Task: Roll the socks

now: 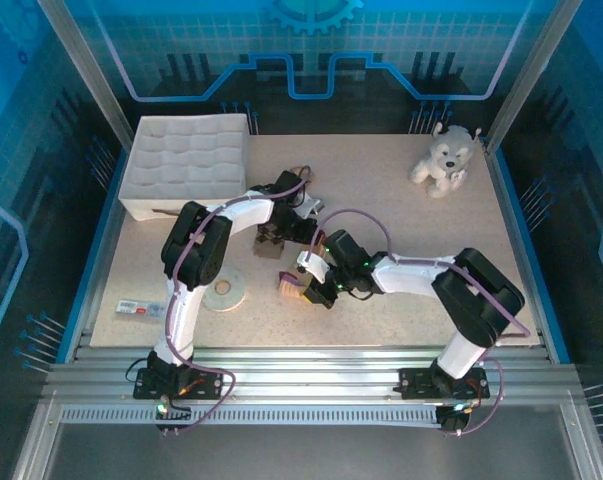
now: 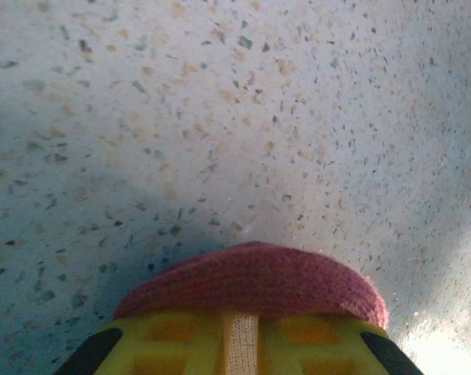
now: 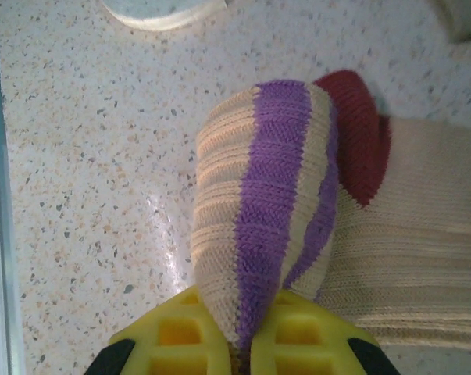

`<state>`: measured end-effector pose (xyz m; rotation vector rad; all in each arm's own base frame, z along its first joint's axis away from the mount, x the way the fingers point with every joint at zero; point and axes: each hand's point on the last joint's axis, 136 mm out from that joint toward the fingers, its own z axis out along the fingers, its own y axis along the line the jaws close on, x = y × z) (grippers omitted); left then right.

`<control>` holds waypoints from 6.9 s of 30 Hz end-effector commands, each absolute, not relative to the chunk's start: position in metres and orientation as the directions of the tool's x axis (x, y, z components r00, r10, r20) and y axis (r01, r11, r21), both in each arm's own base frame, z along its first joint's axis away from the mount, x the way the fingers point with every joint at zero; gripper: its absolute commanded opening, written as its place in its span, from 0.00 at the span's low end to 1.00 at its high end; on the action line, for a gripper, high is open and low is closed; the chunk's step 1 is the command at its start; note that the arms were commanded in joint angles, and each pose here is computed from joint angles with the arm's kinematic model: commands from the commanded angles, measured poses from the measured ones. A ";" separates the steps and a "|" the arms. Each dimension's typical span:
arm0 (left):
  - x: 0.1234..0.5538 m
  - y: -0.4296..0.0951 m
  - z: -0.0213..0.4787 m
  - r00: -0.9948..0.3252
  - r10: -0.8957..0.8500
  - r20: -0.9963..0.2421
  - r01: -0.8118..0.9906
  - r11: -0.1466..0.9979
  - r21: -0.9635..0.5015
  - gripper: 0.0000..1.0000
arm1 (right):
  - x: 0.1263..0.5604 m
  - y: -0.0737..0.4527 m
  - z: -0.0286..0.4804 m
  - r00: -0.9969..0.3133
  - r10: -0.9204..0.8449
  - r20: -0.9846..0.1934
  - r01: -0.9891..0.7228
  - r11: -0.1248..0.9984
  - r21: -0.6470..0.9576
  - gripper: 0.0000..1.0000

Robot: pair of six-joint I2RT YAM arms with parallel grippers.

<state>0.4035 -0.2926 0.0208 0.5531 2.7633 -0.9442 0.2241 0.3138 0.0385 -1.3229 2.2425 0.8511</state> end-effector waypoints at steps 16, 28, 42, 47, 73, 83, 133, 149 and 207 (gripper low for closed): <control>0.394 -0.259 0.063 -0.915 0.185 -0.360 0.378 0.705 -0.599 0.29 | 0.226 0.289 0.003 -0.880 -0.473 -0.048 -0.410 0.704 0.580 0.00; 0.349 -0.209 0.112 -0.874 0.101 -0.475 0.405 0.692 -0.597 0.41 | 0.242 0.277 -0.010 -0.885 -0.465 0.015 -0.401 0.779 0.482 0.00; 0.272 -0.219 0.067 -0.858 0.206 -0.470 0.468 0.689 -0.553 0.45 | 0.241 0.284 -0.014 -0.871 -0.492 0.025 -0.414 0.759 0.503 0.00; 0.274 -0.223 0.054 -0.864 0.229 -0.448 0.466 0.703 -0.537 0.45 | 0.242 0.287 -0.016 -0.867 -0.498 0.022 -0.419 0.752 0.509 0.00; 0.270 -0.206 0.010 -0.934 0.227 -0.276 0.319 0.876 -0.362 0.35 | 0.274 0.298 0.080 -0.866 -0.310 -0.392 -0.482 0.727 0.489 0.41; 0.282 -0.212 0.018 -0.943 0.217 -0.253 0.300 0.884 -0.360 0.34 | 0.282 0.311 0.092 -0.811 -0.245 -0.532 -0.516 0.729 0.450 0.47; 0.286 -0.256 0.138 -0.282 0.526 -0.802 0.910 0.411 -0.051 0.40 | 0.262 0.251 0.010 -0.960 -0.259 -0.106 -0.274 0.794 0.543 0.00; 0.268 -0.293 0.081 0.365 0.676 -0.640 0.897 -0.071 0.437 0.47 | 0.258 0.232 0.005 -0.966 -0.253 0.050 -0.174 0.783 0.598 0.00; 0.236 -0.279 0.055 0.088 0.853 -0.515 0.939 -0.243 -0.242 0.00 | 0.259 0.206 0.115 -0.535 -0.168 -0.828 -0.619 0.745 0.249 0.44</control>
